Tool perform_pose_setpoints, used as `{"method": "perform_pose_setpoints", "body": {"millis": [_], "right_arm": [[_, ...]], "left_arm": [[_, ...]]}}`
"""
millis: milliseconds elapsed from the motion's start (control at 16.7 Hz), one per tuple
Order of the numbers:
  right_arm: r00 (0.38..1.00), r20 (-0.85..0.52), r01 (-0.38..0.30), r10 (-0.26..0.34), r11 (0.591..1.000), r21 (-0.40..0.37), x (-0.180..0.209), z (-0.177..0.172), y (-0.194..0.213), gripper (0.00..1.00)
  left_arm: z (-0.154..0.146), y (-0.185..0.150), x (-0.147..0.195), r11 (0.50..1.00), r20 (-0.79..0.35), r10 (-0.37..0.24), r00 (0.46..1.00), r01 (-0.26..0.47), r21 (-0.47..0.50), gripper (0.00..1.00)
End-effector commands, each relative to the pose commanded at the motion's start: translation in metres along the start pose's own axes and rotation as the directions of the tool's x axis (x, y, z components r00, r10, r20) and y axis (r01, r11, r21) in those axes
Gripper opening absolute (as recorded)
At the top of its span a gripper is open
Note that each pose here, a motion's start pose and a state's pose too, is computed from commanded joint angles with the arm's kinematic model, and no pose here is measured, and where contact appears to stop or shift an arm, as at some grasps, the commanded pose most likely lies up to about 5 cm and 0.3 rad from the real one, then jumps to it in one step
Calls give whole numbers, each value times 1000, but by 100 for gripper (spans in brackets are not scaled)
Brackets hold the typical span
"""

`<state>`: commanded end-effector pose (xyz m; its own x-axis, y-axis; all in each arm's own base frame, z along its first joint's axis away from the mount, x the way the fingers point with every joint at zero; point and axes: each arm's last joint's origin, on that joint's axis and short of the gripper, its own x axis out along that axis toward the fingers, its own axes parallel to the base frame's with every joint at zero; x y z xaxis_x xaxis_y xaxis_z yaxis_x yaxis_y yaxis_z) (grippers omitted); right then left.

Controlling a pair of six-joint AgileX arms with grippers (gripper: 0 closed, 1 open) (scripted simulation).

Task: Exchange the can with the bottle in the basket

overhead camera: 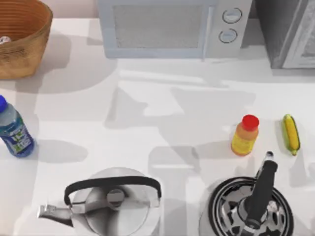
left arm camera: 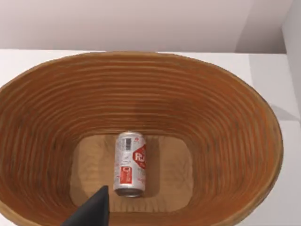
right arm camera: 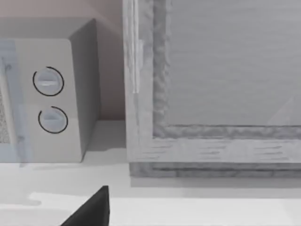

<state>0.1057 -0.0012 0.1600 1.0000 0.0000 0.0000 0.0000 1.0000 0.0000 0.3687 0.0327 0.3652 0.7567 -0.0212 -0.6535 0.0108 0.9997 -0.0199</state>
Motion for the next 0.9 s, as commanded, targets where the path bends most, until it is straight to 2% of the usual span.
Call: {"method": "perform_pose_setpoints", "body": {"millis": [120,240,540,720,900], "right_arm": [[1000,0,0,0,1000,0,0,0,0,100],[1000,0,0,0,1000,0,0,0,0,100],[1000,0,0,0,1000,0,0,0,0,100],[1000,0,0,0,1000,0,0,0,0,100],[1000,0,0,0,1000,0,0,0,0,100]], "left_arm": [[18,11,45,1000,-92,-1,996,1,1,100],[23,23,92,1000,-186,-4,982,4,0,100],[-5,48,193,1000,-413,-21,910,18,-10,100],[-26,56,225,1000,-500,-31,866,26,-17,100],[-33,58,234,999,-526,-35,850,29,-19,100]]}}
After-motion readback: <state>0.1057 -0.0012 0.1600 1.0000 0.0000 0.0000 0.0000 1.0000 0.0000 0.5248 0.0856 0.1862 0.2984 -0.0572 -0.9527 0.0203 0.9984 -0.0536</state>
